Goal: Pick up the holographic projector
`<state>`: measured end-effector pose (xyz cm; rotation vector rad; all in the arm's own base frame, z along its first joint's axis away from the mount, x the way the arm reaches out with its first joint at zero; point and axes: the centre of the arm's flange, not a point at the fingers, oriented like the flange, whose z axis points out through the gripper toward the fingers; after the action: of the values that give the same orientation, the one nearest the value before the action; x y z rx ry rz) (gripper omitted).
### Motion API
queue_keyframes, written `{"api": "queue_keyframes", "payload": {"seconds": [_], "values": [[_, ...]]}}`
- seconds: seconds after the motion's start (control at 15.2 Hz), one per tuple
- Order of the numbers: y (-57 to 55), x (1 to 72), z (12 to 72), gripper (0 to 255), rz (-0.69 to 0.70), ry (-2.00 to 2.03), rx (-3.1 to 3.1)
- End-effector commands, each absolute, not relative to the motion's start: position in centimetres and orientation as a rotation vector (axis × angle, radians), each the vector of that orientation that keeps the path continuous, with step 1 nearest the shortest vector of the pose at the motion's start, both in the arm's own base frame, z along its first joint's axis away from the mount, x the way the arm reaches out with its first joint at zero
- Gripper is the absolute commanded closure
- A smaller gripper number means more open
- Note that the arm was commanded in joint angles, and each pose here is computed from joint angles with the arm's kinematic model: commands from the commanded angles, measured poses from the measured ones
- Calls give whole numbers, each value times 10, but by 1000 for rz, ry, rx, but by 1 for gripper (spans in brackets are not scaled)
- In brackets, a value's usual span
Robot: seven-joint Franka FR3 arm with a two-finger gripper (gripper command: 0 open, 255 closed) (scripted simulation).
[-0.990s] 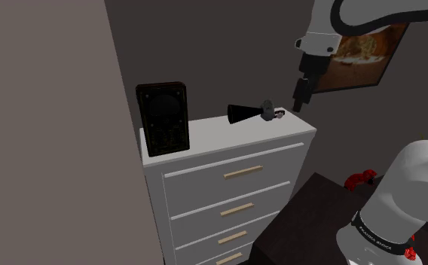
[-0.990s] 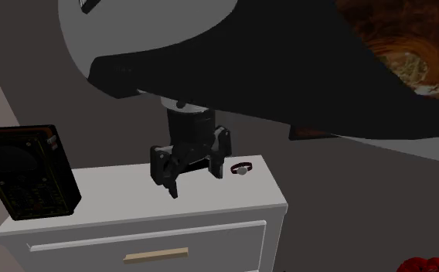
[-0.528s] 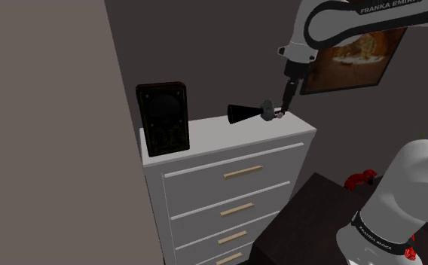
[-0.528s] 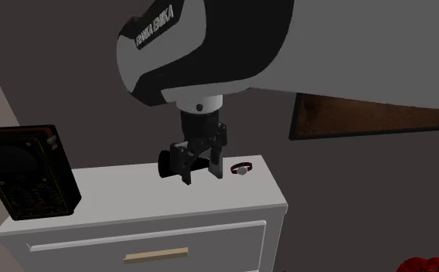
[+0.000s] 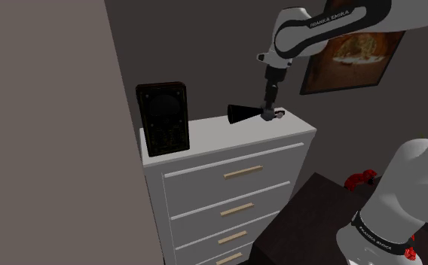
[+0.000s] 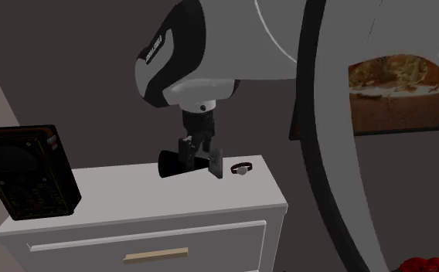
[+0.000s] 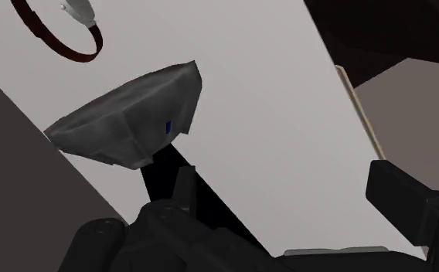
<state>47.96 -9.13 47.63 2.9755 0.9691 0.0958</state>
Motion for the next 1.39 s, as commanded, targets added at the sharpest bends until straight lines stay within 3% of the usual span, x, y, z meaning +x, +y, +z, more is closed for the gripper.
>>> {"api": "queue_keyframes", "payload": {"seconds": [0.0,0.33,0.99,1.06,1.32], "values": [[-94,503,466,0,107,1078,2933],[-96,562,445,0,135,1325,2822],[-96,566,403,0,137,1340,2814],[-96,566,403,255,137,1340,2814],[-96,566,403,255,137,1340,2814]]}}
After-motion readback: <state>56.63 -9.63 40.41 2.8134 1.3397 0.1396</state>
